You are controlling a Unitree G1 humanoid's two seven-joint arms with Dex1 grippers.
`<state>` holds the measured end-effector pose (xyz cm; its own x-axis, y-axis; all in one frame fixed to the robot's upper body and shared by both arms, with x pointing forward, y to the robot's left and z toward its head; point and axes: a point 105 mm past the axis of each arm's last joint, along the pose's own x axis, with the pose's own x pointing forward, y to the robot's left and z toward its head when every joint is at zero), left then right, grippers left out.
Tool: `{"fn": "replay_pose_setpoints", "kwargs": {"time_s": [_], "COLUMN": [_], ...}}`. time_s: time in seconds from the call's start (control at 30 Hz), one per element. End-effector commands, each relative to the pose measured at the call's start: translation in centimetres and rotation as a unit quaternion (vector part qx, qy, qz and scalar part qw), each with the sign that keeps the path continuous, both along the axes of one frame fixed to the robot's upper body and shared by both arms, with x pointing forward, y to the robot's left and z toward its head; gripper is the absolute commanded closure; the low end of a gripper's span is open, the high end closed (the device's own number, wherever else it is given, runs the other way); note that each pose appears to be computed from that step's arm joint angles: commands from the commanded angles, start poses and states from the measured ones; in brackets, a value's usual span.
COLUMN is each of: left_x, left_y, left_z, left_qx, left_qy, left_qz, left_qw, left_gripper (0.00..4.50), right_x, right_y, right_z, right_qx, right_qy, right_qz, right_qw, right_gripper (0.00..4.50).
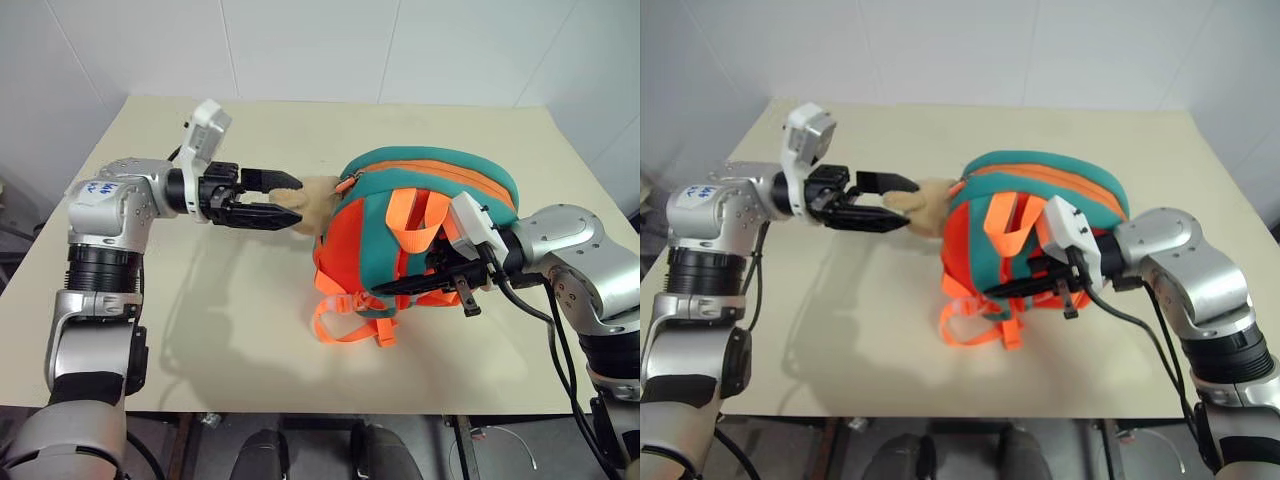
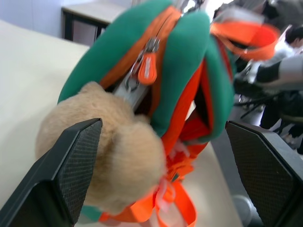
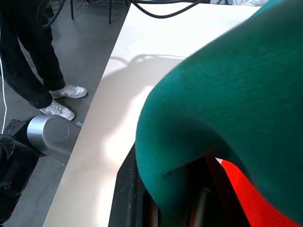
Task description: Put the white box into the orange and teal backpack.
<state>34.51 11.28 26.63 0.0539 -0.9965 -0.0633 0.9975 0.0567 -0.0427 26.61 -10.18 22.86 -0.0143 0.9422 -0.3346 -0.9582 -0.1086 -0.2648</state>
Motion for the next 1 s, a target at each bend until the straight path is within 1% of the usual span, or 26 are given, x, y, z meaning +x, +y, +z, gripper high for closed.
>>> {"fn": "replay_pose_setpoints", "kwargs": {"time_s": [0.03, 0.23, 0.37, 0.5, 0.63, 0.77, 0.83, 0.93, 1.0], "left_x": [1.8, 2.5, 2.7, 2.6, 2.7, 2.4, 2.1, 2.0, 1.5], "left_y": [-0.1, 0.5, 0.7, 0.0, -2.0, -2.7, -2.9, -3.1, -3.1], "left_z": [1.2, 1.5, 1.5, 0.8, -0.7, -0.8, -1.2, -1.3, -1.2], "left_qx": [-0.011, 0.001, 0.005, 0.008, 0.016, 0.011, 0.023, 0.026, 0.033], "left_qy": [-0.033, -0.054, -0.053, -0.041, -0.022, -0.006, 0.002, 0.004, -0.002], "left_qz": [0.044, 0.059, 0.059, 0.041, 0.015, -0.006, -0.022, -0.028, -0.040], "left_qw": [0.998, 0.997, 0.997, 0.998, 1.000, 1.000, 0.999, 0.999, 0.999], "left_gripper": [0.04, 0.04, 0.04, 0.04, 0.04, 0.04, 0.04, 0.62, 1.18], "right_x": [-0.4, -0.7, -0.9, -0.9, -0.9, -0.9, -0.9, -0.9, -0.8], "right_y": [0.2, 0.1, 0.1, 0.2, 0.4, 0.3, 0.3, 0.2, 0.2], "right_z": [0.7, 0.6, 0.5, 0.5, 0.5, 0.5, 0.5, 0.5, 0.5], "right_qx": [0.003, 0.004, 0.005, 0.005, 0.006, 0.005, 0.005, 0.005, 0.005], "right_qy": [-0.019, -0.016, -0.014, -0.014, -0.015, -0.015, -0.016, -0.016, -0.016], "right_qz": [0.007, 0.000, 0.000, 0.000, 0.005, 0.005, 0.003, 0.001, -0.002], "right_qw": [1.000, 1.000, 1.000, 1.000, 1.000, 1.000, 1.000, 1.000, 1.000], "right_gripper": [3.94, 3.94, 3.94, 3.94, 3.94, 3.94, 3.94, 3.94, 3.94]}}
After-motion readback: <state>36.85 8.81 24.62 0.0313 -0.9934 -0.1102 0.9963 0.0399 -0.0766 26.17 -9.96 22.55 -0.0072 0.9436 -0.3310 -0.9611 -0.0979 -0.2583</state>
